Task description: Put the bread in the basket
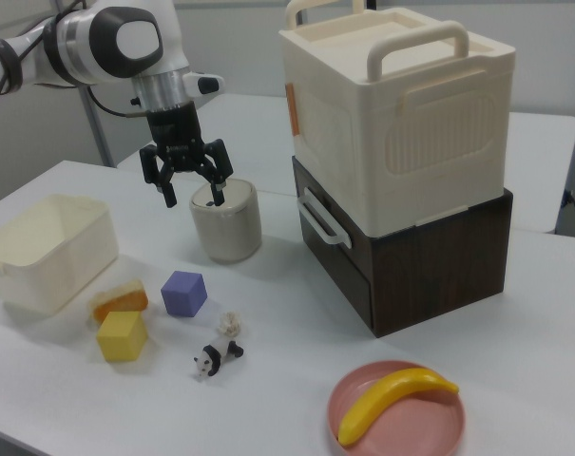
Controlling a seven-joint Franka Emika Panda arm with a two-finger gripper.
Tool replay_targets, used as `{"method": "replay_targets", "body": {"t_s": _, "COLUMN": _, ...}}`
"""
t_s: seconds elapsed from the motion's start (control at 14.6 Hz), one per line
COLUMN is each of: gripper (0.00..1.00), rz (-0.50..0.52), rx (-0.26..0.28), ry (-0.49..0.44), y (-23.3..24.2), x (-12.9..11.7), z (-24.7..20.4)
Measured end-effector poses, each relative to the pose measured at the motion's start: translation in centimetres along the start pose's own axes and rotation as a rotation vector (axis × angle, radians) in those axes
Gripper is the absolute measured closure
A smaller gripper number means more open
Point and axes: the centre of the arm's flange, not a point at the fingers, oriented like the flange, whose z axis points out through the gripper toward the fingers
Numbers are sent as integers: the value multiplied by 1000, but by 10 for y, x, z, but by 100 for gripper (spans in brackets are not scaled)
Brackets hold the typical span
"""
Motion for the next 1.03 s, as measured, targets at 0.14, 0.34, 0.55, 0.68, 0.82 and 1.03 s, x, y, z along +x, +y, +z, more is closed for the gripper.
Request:
{"method": "replay_targets", "body": {"t_s": 0.14, "gripper": 0, "rz": 0, "rx": 0, "ry": 3, "y": 0, "x": -1, "z": -2}}
{"method": "replay_targets", "body": {"t_s": 0.34, "gripper": 0, "rz": 0, "rx": -1, "ry": 5, "y": 0, "x": -2, "z": -3}}
{"method": "replay_targets", "body": {"t_s": 0.55, "gripper": 0, "rz": 0, "rx": -1, "ry": 5, "y": 0, "x": -2, "z": -3}}
{"method": "replay_targets", "body": {"t_s": 0.68, "gripper": 0, "rz": 0, "rx": -1, "ry": 5, "y": 0, "x": -2, "z": -3}}
{"method": "replay_targets", "body": {"t_s": 0.82, "gripper": 0, "rz": 0, "rx": -1, "ry": 5, "y": 0, "x": -2, "z": -3}}
{"method": "replay_targets", "body": {"t_s": 1.03, "gripper": 0, "rz": 0, "rx": -1, "ry": 5, "y": 0, "x": -2, "z": -3}}
